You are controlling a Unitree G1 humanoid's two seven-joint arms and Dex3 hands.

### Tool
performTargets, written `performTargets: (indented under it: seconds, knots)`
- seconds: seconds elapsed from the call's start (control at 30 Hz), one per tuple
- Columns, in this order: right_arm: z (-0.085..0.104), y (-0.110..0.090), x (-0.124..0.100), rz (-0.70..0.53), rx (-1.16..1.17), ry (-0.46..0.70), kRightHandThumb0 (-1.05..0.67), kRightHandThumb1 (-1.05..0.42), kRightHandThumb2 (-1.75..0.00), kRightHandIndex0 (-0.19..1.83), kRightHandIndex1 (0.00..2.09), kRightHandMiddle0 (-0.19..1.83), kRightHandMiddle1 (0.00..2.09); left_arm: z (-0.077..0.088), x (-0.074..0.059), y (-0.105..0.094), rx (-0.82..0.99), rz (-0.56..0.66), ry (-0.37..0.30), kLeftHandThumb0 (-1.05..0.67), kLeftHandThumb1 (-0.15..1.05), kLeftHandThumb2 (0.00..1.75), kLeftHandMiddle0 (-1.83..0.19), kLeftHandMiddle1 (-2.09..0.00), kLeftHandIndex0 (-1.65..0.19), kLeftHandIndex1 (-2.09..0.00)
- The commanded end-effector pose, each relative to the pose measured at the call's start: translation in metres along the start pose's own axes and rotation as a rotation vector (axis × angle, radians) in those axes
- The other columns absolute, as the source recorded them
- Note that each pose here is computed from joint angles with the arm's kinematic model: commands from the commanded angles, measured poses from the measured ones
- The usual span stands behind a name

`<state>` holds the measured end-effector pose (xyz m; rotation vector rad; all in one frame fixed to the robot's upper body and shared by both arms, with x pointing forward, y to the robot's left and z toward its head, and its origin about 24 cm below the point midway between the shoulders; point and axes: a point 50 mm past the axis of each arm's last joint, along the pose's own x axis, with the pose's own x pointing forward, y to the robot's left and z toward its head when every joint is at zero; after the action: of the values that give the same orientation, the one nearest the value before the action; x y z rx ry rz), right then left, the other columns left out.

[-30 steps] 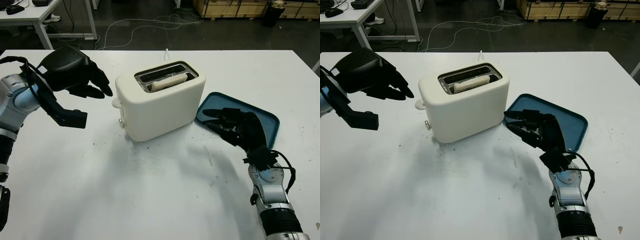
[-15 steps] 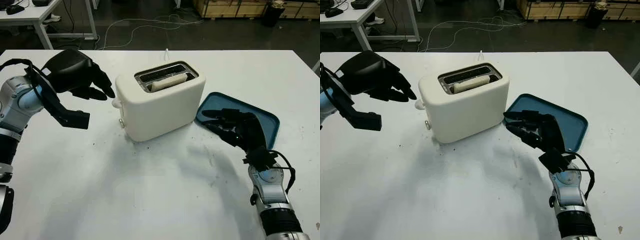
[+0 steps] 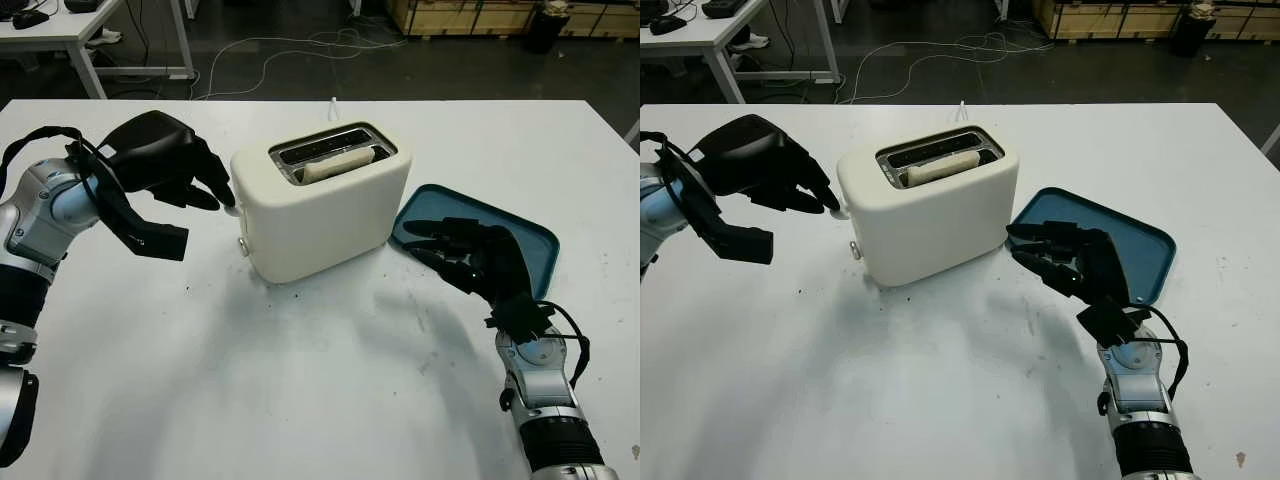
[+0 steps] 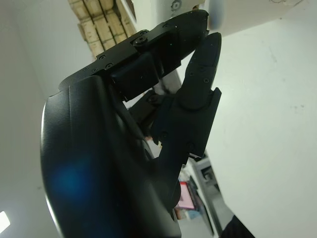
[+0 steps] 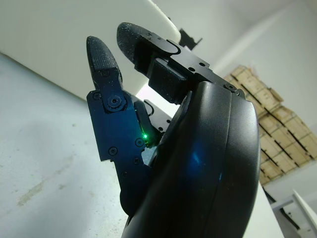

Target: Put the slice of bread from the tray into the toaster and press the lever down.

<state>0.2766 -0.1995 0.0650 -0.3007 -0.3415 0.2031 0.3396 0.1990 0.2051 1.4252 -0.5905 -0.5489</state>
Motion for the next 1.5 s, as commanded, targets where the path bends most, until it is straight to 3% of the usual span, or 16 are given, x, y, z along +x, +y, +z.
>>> performTargets:
  seconds: [0.0, 0.77, 0.97, 1.47]
  knots:
    - [0.003, 0.0, 0.001, -0.009, -0.006, -0.025, -0.45, -0.88, 0.0, 1.2, 0.08, 1.11, 0.0, 0.002, 0.005, 0.004, 0.018, -0.006, -0.005, -0.36, 0.81, 0.0, -1.06, -1.26, -1.35, 0.0]
    - [0.002, 0.001, 0.001, 0.002, 0.006, -0.023, -0.45, -0.87, 0.0, 1.2, 0.06, 1.11, 0.0, 0.003, 0.007, 0.0, -0.002, 0.003, -0.008, -0.37, 0.83, 0.0, -1.06, -1.27, -1.36, -0.01]
    - [0.002, 0.001, 0.001, 0.002, 0.004, -0.028, -0.45, -0.87, 0.0, 1.2, 0.06, 1.11, 0.0, 0.003, 0.008, -0.005, -0.021, 0.004, -0.019, -0.34, 0.8, 0.0, -1.02, -1.47, -1.34, 0.0]
    - [0.002, 0.0, -0.001, 0.013, 0.011, -0.029, -0.44, -0.87, 0.0, 1.2, 0.05, 1.11, 0.0, 0.006, 0.013, -0.016, -0.061, 0.027, -0.025, -0.33, 0.8, 0.0, -1.01, -1.48, -1.34, -0.01]
